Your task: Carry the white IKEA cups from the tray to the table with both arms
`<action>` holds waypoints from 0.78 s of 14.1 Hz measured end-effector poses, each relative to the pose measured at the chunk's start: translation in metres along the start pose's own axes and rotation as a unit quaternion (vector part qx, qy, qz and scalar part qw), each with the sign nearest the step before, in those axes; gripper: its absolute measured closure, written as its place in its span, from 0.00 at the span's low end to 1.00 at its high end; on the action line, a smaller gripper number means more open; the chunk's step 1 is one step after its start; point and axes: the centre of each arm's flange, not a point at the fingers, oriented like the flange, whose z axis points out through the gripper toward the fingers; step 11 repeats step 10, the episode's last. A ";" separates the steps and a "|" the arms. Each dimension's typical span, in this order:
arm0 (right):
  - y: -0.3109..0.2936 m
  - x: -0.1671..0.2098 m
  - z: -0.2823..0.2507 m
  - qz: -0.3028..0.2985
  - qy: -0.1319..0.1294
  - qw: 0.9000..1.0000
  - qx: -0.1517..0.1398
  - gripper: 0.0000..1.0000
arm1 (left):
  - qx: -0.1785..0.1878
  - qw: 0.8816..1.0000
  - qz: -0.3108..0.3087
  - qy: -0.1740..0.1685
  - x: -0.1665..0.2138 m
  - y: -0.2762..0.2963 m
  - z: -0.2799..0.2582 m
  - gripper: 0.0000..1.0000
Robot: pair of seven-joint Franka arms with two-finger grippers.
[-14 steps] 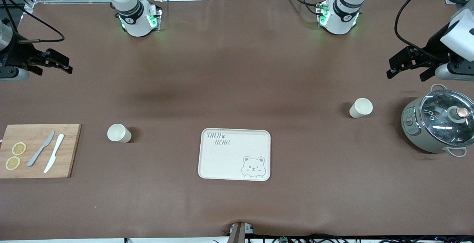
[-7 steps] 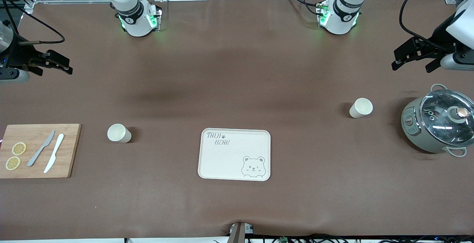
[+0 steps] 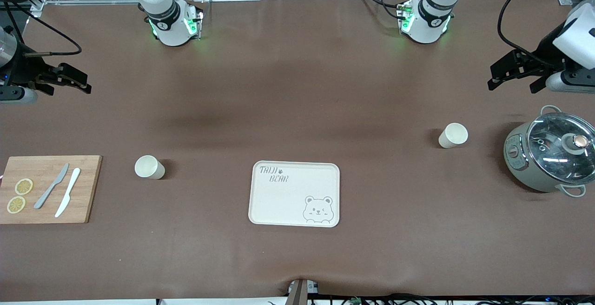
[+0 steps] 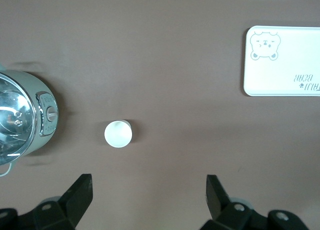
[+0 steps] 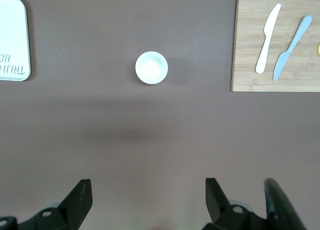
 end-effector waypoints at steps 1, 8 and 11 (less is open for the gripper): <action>0.000 0.000 0.000 0.000 0.000 1.000 0.000 0.00 | 0.000 1.000 0.002 0.000 0.000 0.002 0.000 0.00; 0.000 0.000 0.000 0.000 0.000 1.000 0.000 0.00 | 0.000 1.000 0.004 0.006 0.000 0.004 -0.004 0.00; 0.000 0.000 0.000 0.000 0.000 1.000 0.000 0.00 | 0.000 1.000 0.004 0.006 0.000 0.004 -0.004 0.00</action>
